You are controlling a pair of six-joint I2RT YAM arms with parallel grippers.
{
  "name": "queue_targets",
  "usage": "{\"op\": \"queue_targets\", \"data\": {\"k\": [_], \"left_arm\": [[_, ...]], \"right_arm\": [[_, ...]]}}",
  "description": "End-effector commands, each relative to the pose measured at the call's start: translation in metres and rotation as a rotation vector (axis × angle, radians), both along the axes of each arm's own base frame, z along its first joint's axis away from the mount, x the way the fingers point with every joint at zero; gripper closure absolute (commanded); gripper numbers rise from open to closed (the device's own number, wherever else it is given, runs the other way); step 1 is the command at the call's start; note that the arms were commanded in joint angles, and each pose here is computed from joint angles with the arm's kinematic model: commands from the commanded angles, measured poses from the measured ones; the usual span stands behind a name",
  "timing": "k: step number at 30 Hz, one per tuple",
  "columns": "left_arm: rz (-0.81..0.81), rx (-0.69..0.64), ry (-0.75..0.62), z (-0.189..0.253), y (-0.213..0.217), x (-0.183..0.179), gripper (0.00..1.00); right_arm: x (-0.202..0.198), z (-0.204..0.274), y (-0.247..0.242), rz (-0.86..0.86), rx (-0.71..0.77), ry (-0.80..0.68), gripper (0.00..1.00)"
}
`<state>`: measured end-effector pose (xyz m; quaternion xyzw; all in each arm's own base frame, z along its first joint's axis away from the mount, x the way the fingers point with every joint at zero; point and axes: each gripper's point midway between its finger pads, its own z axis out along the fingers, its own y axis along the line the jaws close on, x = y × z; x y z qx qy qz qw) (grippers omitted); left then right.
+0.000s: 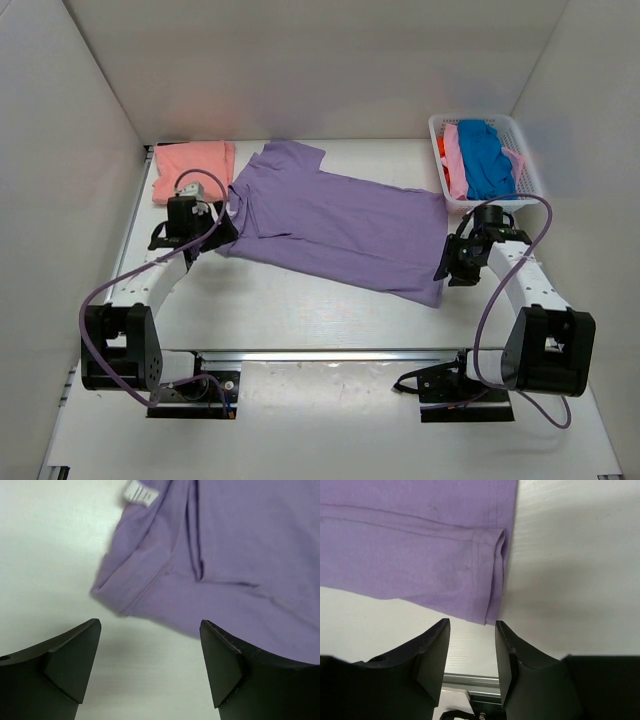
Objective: Fold and stack the t-shirts
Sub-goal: Fold the flattened tshirt in 1/3 of the way
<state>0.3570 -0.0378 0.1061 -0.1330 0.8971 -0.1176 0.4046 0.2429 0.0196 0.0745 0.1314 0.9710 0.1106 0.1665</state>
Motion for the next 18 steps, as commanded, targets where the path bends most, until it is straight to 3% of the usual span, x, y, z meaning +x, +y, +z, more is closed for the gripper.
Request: {"op": "queue_targets", "data": {"k": [1, 4, 6, 8, 11, 18], "left_arm": [[-0.015, 0.105, -0.023, -0.003, 0.005, -0.004, 0.1], [-0.027, 0.121, -0.009, -0.012, 0.006, -0.004, 0.1], [-0.033, 0.126, 0.018, -0.023, 0.005, -0.004, 0.17], [-0.047, 0.132, 0.023, -0.026, 0.003, -0.001, 0.36], [-0.034, 0.167, 0.047, -0.034, 0.006, 0.002, 0.55], [-0.015, 0.227, 0.088, -0.05, 0.011, 0.004, 0.48]], "right_arm": [[-0.007, 0.003, 0.009, -0.002, 0.037, -0.007, 0.63], [-0.008, 0.004, 0.011, 0.003, 0.045, -0.02, 0.67], [-0.01, 0.003, 0.015, 0.007, 0.051, -0.011, 0.69], [-0.014, 0.0, 0.015, 0.002, 0.052, 0.004, 0.72], [-0.016, -0.002, 0.015, 0.001, 0.053, 0.011, 0.73], [-0.015, -0.006, 0.017, 0.004, 0.067, 0.015, 0.74]]}}
